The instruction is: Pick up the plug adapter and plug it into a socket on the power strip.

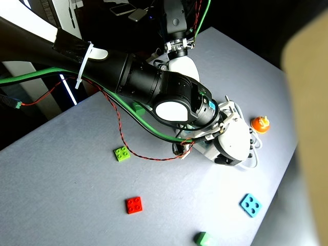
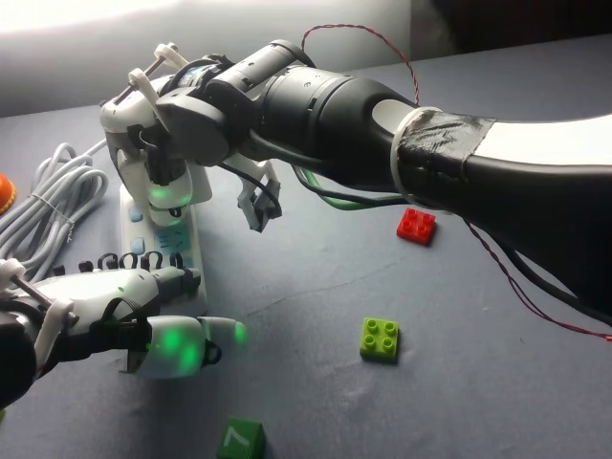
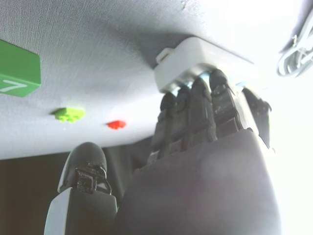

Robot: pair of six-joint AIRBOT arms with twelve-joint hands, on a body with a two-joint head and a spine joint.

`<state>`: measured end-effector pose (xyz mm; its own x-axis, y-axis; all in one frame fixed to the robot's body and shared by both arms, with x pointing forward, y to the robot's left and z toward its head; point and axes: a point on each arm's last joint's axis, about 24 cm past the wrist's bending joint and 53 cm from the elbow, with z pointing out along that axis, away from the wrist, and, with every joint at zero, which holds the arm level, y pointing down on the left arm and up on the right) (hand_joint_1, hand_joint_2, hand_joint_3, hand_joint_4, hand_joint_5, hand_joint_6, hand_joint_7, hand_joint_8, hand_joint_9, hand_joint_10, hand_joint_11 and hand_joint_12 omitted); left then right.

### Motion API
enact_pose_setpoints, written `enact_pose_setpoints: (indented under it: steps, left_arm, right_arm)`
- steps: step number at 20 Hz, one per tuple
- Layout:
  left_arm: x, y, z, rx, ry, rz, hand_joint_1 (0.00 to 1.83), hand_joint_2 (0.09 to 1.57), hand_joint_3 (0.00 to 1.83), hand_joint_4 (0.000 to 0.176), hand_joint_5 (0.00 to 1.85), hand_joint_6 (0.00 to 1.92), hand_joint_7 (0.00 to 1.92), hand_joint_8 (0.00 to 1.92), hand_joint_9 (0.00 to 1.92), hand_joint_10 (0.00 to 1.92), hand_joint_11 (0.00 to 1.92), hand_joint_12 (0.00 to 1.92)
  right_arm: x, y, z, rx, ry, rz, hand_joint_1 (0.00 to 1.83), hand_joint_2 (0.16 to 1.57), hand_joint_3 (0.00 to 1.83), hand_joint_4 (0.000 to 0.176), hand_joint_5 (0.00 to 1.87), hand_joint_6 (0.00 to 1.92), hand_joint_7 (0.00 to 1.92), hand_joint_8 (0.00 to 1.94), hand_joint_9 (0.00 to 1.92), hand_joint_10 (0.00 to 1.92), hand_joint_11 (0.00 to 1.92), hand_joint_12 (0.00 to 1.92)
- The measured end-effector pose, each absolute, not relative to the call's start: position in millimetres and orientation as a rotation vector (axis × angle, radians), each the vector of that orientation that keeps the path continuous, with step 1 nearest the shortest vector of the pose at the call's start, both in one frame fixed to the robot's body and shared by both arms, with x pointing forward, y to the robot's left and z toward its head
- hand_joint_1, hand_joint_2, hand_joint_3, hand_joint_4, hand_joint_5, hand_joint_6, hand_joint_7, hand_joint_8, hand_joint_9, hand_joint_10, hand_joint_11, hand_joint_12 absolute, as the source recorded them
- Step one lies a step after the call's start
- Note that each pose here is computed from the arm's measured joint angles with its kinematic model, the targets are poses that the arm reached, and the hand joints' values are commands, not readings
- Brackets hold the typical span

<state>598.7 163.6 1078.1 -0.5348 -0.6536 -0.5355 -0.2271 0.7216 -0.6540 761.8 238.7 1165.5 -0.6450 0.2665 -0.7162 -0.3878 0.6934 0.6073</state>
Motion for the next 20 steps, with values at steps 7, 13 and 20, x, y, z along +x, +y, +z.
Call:
enact_pose_setpoints:
  steps: [7, 13, 20]
  left_arm:
    - [599, 164, 1078, -0.665, 2.11, -0.666, 0.0, 1.25, 0.0, 0.0, 0.05, 0.0, 0.07, 0.0, 0.06, 0.0, 0.0, 0.14]
    - [598, 164, 1077, -0.661, 2.113, -0.665, 0.0, 1.25, 0.0, 0.0, 0.08, 0.0, 0.09, 0.0, 0.08, 0.0, 0.0, 0.2]
    - [598, 166, 1077, -0.661, 2.113, -0.662, 0.0, 1.24, 0.0, 0.0, 0.07, 0.0, 0.07, 0.0, 0.06, 0.0, 0.0, 0.13]
  right_arm:
    - [763, 240, 1170, -0.108, 2.03, 0.976, 0.99, 1.07, 0.0, 0.0, 0.74, 0.06, 0.83, 0.03, 0.81, 0.26, 0.46, 1.2]
    - [763, 239, 1162, -0.099, 2.031, 0.979, 0.77, 1.04, 0.0, 0.0, 0.54, 0.0, 0.63, 0.0, 0.65, 0.0, 0.25, 1.0]
    - [767, 231, 1163, -0.082, 2.031, 0.976, 0.6, 0.99, 0.0, 0.0, 0.38, 0.0, 0.42, 0.0, 0.42, 0.0, 0.04, 1.02]
